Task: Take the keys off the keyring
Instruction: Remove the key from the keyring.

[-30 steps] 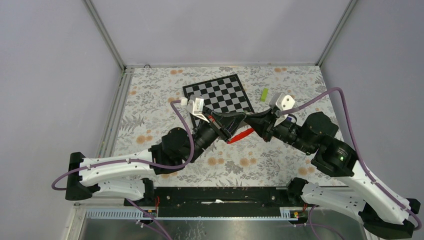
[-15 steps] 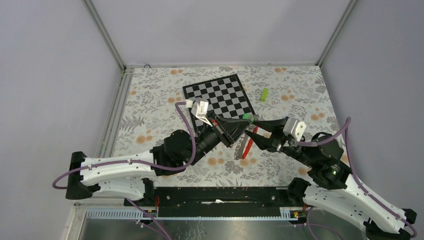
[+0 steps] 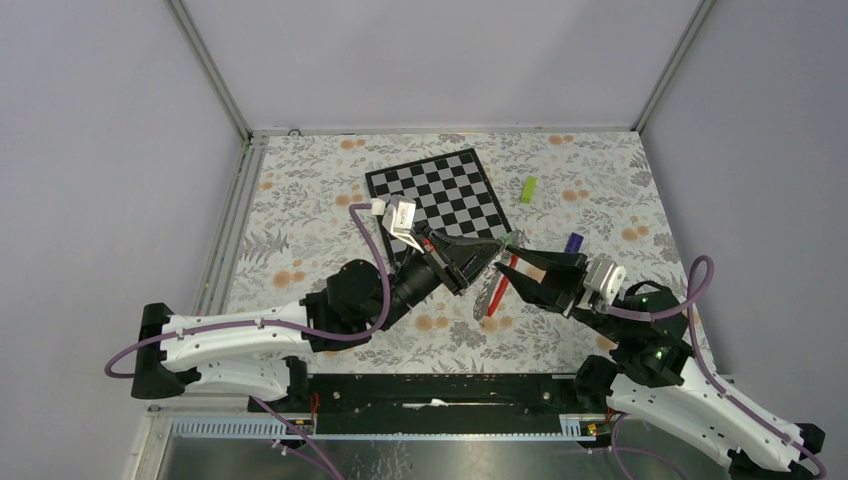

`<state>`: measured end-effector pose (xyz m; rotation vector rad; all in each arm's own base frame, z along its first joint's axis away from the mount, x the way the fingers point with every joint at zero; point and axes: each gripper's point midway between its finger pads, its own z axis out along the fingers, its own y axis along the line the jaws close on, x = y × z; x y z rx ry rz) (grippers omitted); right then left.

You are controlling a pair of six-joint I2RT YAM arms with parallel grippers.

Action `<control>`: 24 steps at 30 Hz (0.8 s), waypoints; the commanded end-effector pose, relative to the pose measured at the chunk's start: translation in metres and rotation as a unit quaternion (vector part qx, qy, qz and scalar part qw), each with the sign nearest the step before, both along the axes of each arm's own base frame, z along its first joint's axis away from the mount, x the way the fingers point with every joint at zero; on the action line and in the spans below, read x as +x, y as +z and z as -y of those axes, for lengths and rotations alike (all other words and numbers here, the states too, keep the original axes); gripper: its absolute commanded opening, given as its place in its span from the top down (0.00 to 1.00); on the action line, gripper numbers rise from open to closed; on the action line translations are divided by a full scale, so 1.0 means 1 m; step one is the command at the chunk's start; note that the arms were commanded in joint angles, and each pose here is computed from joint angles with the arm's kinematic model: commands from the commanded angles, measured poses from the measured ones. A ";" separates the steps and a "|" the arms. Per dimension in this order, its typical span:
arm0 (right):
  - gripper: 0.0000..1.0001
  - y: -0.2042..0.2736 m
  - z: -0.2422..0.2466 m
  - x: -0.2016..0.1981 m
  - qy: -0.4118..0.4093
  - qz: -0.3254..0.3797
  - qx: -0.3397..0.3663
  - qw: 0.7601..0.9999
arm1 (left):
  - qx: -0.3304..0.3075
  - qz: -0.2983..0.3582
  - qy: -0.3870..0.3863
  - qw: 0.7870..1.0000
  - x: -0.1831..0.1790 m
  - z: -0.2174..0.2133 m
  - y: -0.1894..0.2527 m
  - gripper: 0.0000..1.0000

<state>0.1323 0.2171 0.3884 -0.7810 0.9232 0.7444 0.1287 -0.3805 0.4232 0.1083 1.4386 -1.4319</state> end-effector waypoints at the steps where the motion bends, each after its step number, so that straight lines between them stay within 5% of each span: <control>1: 0.60 0.001 0.004 0.000 -0.006 0.008 0.012 1.000 | -0.099 0.018 -0.015 0.995 -0.010 -0.019 0.053 1.00; 24: 0.71 0.000 0.005 -0.001 -0.006 0.008 0.031 0.999 | -0.104 0.019 -0.024 0.994 -0.013 -0.019 0.054 1.00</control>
